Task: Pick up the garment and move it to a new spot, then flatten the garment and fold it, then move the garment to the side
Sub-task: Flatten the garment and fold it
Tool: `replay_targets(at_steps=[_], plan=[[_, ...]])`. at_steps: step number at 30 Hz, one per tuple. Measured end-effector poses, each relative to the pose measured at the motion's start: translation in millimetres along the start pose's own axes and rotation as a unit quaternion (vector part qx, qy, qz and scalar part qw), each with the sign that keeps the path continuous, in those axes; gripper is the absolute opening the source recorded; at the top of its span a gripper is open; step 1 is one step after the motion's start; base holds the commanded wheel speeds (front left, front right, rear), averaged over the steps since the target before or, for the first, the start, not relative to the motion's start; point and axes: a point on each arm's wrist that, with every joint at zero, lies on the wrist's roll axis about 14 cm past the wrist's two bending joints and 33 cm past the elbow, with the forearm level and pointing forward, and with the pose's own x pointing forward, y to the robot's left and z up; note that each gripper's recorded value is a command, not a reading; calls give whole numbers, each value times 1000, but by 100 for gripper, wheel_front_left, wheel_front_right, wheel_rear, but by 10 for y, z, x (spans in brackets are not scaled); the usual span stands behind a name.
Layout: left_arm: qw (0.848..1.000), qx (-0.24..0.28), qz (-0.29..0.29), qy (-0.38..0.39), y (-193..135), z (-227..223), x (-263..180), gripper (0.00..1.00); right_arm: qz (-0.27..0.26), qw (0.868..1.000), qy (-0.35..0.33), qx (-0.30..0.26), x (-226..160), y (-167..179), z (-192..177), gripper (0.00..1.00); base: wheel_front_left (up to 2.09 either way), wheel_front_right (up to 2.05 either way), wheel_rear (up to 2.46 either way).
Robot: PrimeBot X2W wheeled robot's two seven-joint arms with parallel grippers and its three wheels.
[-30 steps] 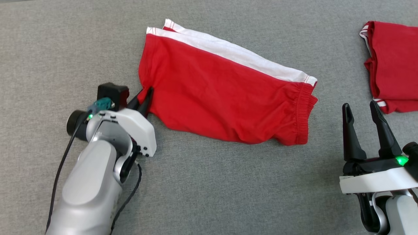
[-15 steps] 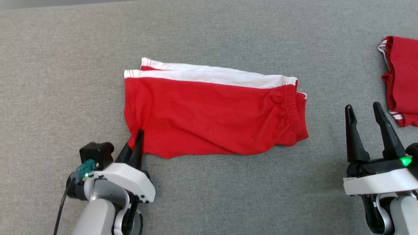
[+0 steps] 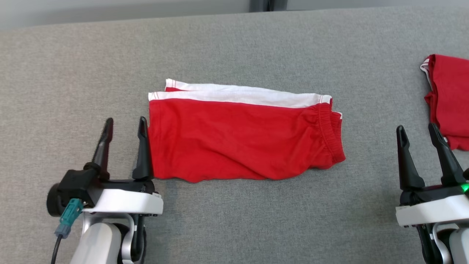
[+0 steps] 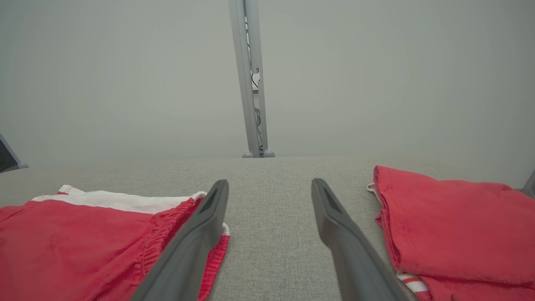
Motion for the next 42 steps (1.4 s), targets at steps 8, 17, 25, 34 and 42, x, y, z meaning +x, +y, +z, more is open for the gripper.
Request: replay_targets(at_steps=[8, 17, 25, 34, 42], plan=[[997, 76, -8, -29, 132, 351, -126, 100, 4, 1000, 7, -14, -135, 21, 70, 100, 0, 0, 0], [996, 92, 4, -11, 208, 378, -323, 100, -2, 1000, 9, -14, -232, 5, 112, 100, 0, 0, 0], [996, 86, 8, -11, 222, 397, -337, 100, 0, 1000, 8, -14, -222, 26, 129, 100, 0, 0, 0], [997, 74, 14, -15, 231, 406, -309, 100, 28, 999, 16, -6, 38, 196, 57, 100, 0, 0, 0], [997, 69, 22, -7, 273, 321, -288, 100, 81, 992, 101, 7, 443, 617, -382, 100, 0, 0, 0]])
